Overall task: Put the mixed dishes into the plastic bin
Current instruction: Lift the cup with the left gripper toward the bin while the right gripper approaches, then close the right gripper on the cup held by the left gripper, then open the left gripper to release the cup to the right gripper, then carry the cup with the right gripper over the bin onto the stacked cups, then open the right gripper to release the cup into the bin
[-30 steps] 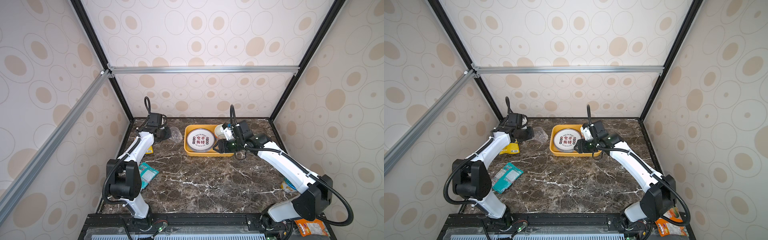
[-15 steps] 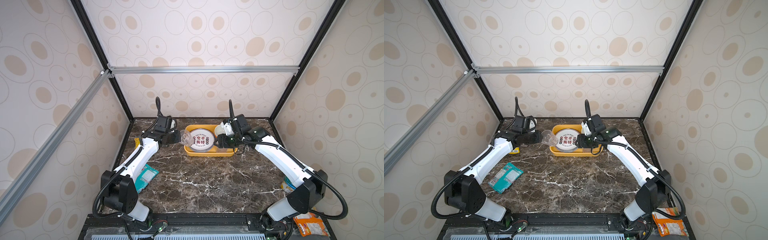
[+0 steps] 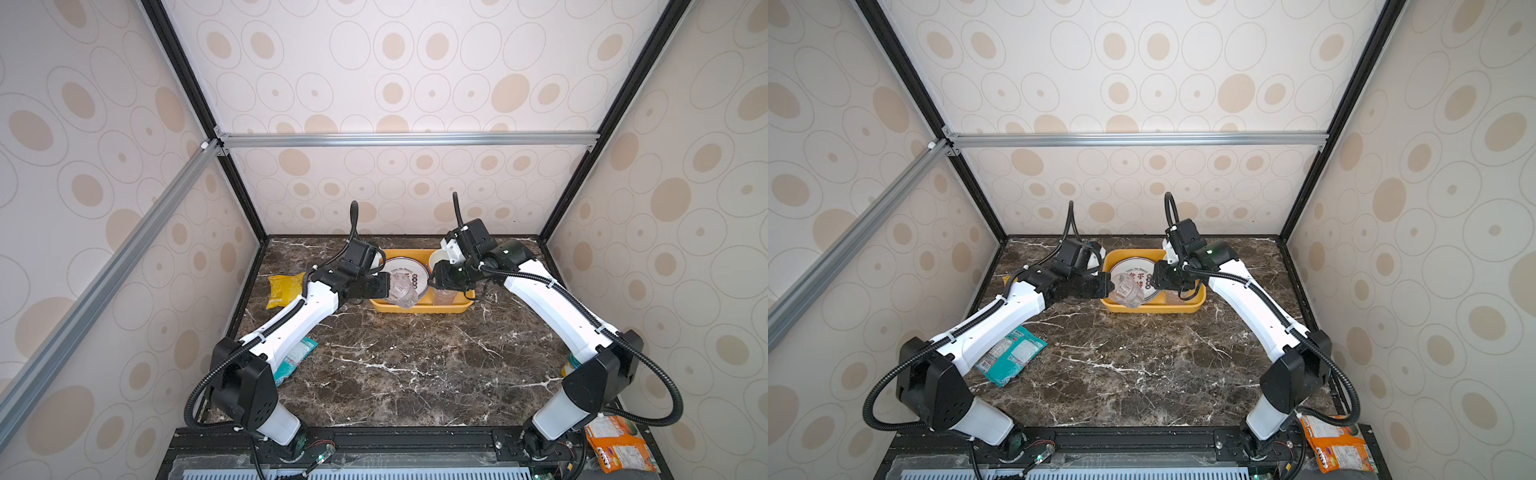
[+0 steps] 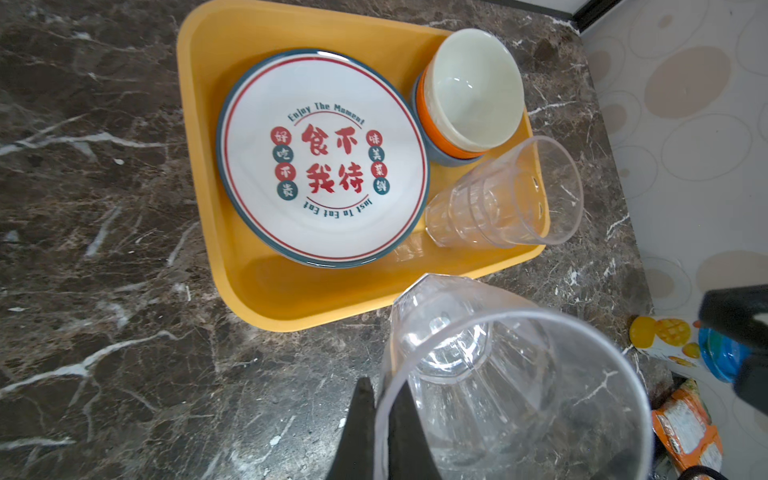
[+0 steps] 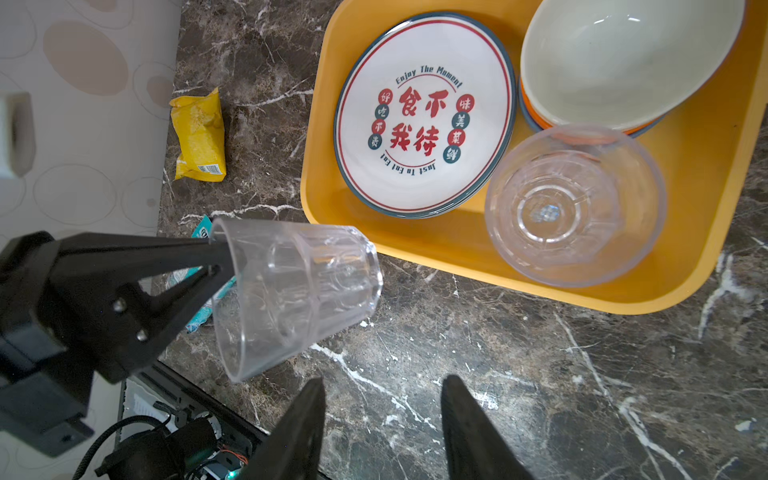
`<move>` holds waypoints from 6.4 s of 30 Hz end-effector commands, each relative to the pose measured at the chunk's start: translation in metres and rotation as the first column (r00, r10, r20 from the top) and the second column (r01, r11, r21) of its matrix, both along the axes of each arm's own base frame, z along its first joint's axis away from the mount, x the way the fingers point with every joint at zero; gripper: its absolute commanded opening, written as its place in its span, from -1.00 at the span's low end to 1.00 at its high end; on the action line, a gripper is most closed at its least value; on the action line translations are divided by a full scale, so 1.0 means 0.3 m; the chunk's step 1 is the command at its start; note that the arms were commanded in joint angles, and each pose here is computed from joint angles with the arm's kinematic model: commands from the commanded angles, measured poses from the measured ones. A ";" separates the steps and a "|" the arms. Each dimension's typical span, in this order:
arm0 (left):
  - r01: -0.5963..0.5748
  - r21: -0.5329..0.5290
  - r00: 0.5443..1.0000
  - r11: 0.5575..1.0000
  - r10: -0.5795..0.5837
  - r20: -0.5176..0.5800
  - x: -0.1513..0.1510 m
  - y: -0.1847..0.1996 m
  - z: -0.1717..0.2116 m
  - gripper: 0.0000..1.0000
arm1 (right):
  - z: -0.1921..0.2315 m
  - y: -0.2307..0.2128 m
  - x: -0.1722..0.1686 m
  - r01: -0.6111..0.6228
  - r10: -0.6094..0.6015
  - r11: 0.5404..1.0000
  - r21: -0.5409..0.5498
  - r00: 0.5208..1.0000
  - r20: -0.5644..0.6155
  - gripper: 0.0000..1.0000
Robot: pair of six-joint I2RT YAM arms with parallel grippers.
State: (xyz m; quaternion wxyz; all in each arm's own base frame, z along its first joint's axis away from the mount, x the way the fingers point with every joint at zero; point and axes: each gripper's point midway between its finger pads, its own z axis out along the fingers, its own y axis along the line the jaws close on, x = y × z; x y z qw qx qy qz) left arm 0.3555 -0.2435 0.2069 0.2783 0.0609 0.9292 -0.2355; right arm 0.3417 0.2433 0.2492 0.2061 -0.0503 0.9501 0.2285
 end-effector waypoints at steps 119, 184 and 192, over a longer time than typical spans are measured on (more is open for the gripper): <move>-0.065 -0.258 0.990 0.964 0.095 0.108 -0.083 0.036 0.152 0.95 | -0.024 -0.339 0.240 0.228 -0.236 0.927 -0.298 0.972 0.012 -0.90; -0.233 -0.116 0.953 0.966 0.251 0.172 -0.009 0.238 0.176 0.96 | 0.056 -0.412 0.209 0.299 -0.272 0.902 -0.310 0.954 0.128 0.10; -0.401 0.029 0.860 0.916 0.365 0.357 0.041 0.436 0.245 0.96 | 0.084 -0.552 0.096 0.424 -0.357 0.871 -0.247 0.893 0.275 0.99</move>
